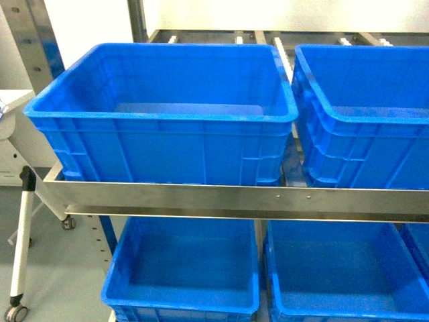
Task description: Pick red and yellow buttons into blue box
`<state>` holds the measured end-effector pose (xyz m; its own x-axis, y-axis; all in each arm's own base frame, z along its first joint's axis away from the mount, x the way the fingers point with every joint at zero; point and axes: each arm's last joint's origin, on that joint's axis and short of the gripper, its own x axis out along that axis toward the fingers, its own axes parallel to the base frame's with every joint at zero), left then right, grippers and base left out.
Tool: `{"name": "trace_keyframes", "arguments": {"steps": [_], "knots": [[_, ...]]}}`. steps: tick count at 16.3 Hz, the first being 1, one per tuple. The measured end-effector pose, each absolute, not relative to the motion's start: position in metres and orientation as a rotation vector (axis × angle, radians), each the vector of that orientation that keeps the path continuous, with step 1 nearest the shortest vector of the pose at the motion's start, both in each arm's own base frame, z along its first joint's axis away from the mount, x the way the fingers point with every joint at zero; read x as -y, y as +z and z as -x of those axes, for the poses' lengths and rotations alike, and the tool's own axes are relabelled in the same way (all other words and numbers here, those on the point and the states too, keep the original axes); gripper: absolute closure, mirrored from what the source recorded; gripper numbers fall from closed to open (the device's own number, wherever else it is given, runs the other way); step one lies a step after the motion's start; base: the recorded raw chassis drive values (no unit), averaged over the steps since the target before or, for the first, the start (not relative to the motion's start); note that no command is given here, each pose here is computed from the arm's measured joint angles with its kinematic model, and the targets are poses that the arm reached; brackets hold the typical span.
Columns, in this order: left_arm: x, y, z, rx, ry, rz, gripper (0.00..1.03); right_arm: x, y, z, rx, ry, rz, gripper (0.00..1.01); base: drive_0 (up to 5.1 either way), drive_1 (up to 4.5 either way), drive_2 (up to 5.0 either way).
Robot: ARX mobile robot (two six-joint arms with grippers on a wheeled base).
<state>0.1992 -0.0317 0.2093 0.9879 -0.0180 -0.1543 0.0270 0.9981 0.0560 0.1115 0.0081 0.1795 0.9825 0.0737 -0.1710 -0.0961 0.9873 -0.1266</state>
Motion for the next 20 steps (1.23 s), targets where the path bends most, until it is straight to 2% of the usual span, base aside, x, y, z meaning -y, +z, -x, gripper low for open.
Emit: {"name": "trace_keyframes", "arguments": {"steps": [13, 20], "knots": [[0.0317, 0.2092, -0.1992, -0.155, -0.023, -0.058, 0.79, -0.008, 0.1795, -0.1115, -0.166, 0.085, 0.135, 0.62, 5.0, -2.38, -2.4], [0.0315, 0.2093, -0.199, -0.154, -0.021, -0.058, 0.79, -0.008, 0.1798, -0.1115, -0.164, 0.084, 0.135, 0.62, 0.0, 0.0, 0.0]]}}
